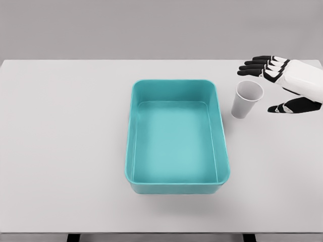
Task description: Put the paper cup into the basket with your right arm
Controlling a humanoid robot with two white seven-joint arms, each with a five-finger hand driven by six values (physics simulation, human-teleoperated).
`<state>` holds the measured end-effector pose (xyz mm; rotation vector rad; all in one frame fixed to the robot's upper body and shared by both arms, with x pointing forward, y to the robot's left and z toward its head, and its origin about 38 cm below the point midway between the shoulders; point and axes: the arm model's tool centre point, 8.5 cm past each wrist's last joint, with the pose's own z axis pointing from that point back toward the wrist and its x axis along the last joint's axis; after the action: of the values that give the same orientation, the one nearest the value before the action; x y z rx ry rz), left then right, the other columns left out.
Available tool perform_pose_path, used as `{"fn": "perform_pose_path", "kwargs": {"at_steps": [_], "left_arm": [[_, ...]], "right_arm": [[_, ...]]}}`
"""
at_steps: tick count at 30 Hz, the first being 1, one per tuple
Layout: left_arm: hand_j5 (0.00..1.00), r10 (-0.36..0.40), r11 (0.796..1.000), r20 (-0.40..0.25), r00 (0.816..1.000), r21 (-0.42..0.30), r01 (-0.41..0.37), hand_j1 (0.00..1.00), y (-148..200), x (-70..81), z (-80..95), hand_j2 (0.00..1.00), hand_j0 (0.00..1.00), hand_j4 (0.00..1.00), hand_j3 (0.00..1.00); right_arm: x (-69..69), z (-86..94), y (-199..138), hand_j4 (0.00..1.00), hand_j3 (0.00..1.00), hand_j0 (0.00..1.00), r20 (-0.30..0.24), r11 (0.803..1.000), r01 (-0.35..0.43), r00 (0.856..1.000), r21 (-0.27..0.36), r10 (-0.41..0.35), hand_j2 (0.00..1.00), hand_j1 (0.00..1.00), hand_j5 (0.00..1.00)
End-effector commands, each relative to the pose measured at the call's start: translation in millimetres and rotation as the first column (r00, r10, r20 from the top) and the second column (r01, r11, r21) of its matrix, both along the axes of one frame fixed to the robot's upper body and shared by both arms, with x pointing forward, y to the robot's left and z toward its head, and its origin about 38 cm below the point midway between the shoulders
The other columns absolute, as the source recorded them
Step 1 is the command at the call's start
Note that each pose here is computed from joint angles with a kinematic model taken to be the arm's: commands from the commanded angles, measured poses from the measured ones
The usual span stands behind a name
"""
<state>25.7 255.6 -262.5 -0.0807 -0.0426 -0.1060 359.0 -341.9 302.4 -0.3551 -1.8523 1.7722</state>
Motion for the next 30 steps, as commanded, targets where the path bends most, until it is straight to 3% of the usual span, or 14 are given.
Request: {"fn": "perform_pose_path", "kwargs": {"at_steps": [1, 6, 9, 11, 12, 14, 15, 16, 17, 19, 21, 22, 30], "left_arm": [[1.00, 0.000, 1.000, -0.001, 1.000, 0.000, 0.000, 1.00, 0, -0.9, 0.0, 1.00, 1.00, 1.00, 1.00], [1.00, 0.000, 1.000, -0.002, 1.000, 0.000, 0.000, 1.00, 0, -1.1, 0.0, 1.00, 1.00, 1.00, 1.00], [1.00, 0.000, 1.000, -0.001, 1.000, 0.000, 0.000, 1.00, 0, -0.1, 0.0, 1.00, 1.00, 1.00, 1.00], [1.00, 0.000, 1.000, -0.001, 1.000, 0.000, 0.000, 1.00, 0, -0.9, 0.0, 1.00, 1.00, 1.00, 1.00], [1.00, 0.000, 1.000, -0.002, 1.000, 0.000, 0.000, 1.00, 0, -1.1, 0.0, 1.00, 1.00, 1.00, 1.00], [1.00, 0.000, 1.000, -0.002, 1.000, 0.000, 0.000, 1.00, 0, -1.1, 0.0, 1.00, 1.00, 1.00, 1.00], [1.00, 0.002, 1.000, -0.002, 1.000, 0.000, -0.002, 1.00, 0, -1.0, 0.0, 1.00, 1.00, 1.00, 1.00], [1.00, 0.000, 1.000, -0.002, 1.000, 0.000, 0.000, 1.00, 0, -1.1, 0.0, 1.00, 1.00, 1.00, 1.00], [1.00, 0.002, 1.000, -0.002, 1.000, 0.000, -0.002, 1.00, 0, -1.0, 0.0, 1.00, 1.00, 1.00, 1.00], [1.00, 0.000, 1.000, -0.002, 1.000, 0.000, 0.000, 1.00, 0, -1.1, 0.0, 1.00, 1.00, 1.00, 1.00], [1.00, 0.000, 1.000, -0.002, 1.000, 0.000, 0.000, 1.00, 0, -1.1, 0.0, 1.00, 1.00, 1.00, 1.00], [1.00, 0.000, 1.000, -0.001, 1.000, 0.000, 0.000, 1.00, 0, -0.9, 0.0, 1.00, 1.00, 1.00, 1.00], [1.00, 0.000, 1.000, -0.001, 1.000, 0.000, 0.000, 1.00, 0, -0.9, 0.0, 1.00, 1.00, 1.00, 1.00]], "right_arm": [[0.3, 0.9, -1, 1.00, 1.00, 1.00, -0.004, 1.000, 0.004, 1.000, 0.007, -0.004, 1.00, 1.00, 1.00], [0.3, -11.3, -3, 1.00, 1.00, 1.00, -0.038, 1.000, 0.013, 0.999, 0.015, -0.012, 1.00, 1.00, 1.00], [1.5, -6.8, -6, 1.00, 1.00, 1.00, -0.042, 0.999, 0.018, 0.999, 0.038, -0.017, 1.00, 1.00, 1.00], [0.4, -4.3, -7, 1.00, 1.00, 1.00, -0.143, 0.994, -0.017, 0.989, 0.108, 0.032, 1.00, 1.00, 1.00], [1.7, -3.7, -13, 1.00, 1.00, 1.00, -0.208, 0.984, -0.020, 0.976, 0.177, 0.058, 1.00, 1.00, 1.00], [3.5, -2.7, -18, 1.00, 1.00, 1.00, -0.235, 0.971, -0.008, 0.970, 0.241, 0.066, 1.00, 1.00, 1.00], [4.0, -4.9, -16, 1.00, 1.00, 1.00, -0.251, 0.972, -0.007, 0.966, 0.233, 0.067, 1.00, 1.00, 1.00], [6.1, -10.9, -13, 1.00, 1.00, 1.00, -0.289, 0.975, 0.005, 0.955, 0.221, 0.060, 1.00, 1.00, 1.00], [13.5, -21.2, -6, 1.00, 1.00, 1.00, -0.360, 0.967, 0.036, 0.931, 0.250, 0.058, 1.00, 1.00, 1.00], [24.5, -19.6, -1, 1.00, 1.00, 1.00, -0.374, 0.933, 0.104, 0.927, 0.345, 0.035, 1.00, 1.00, 1.00], [24.5, -19.7, -1, 1.00, 1.00, 1.00, -0.374, 0.933, 0.104, 0.927, 0.345, 0.035, 1.00, 1.00, 1.00], [40.1, -29.1, -6, 1.00, 1.00, 1.00, -0.417, 0.873, 0.207, 0.909, 0.443, -0.004, 1.00, 1.00, 1.00], [40.1, -29.1, -6, 1.00, 1.00, 1.00, -0.417, 0.873, 0.207, 0.909, 0.443, -0.004, 1.00, 1.00, 1.00]]}}
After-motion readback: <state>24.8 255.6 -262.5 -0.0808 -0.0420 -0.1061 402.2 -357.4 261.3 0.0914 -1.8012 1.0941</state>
